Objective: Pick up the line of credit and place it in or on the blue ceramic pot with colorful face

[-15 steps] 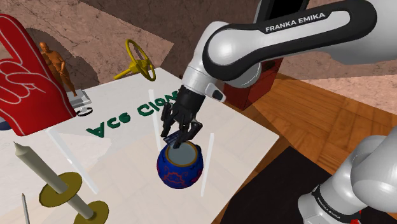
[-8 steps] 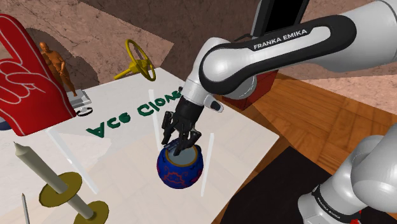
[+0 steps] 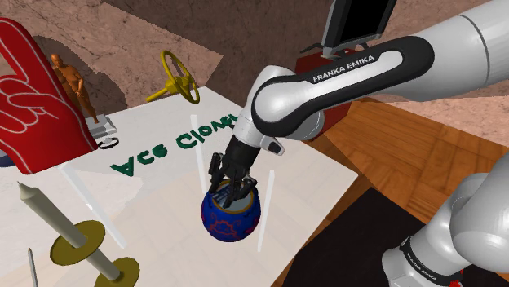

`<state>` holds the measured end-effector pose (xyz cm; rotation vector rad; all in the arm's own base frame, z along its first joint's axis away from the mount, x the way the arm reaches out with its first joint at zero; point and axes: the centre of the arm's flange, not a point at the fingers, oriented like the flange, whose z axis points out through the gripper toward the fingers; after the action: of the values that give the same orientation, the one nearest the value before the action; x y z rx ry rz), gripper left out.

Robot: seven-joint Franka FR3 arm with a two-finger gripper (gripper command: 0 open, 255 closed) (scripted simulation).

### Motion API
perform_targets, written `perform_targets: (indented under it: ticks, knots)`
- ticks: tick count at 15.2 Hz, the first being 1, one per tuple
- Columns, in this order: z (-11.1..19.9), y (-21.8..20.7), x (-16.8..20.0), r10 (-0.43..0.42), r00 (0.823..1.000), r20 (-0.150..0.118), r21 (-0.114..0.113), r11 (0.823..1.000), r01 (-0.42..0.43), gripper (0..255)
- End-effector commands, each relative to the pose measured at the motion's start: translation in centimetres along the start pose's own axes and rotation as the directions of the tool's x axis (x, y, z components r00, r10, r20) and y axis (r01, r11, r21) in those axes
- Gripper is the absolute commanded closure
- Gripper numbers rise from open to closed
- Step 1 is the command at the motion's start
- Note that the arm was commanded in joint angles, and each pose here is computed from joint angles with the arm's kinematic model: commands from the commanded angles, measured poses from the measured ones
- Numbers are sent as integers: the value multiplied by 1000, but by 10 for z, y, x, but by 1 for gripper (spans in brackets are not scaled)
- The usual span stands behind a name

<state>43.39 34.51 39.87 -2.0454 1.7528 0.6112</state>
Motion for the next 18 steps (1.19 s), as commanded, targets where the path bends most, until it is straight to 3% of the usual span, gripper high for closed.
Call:
perform_targets:
  ticks: [1, 6, 7, 12, 16, 18]
  knots:
    - [1, 0, 1, 0, 1000, 0, 0, 1000, 0, 255]
    - [1, 0, 1, 0, 1000, 0, 0, 1000, 0, 255]
    - [1, 0, 1, 0, 1000, 0, 0, 1000, 0, 0]
    - [1, 0, 1, 0, 1000, 0, 0, 1000, 0, 0]
    - [-49, 0, 1, 0, 1000, 0, 0, 1000, 0, 0]
    - [-49, 0, 1, 0, 1000, 0, 0, 1000, 0, 0]
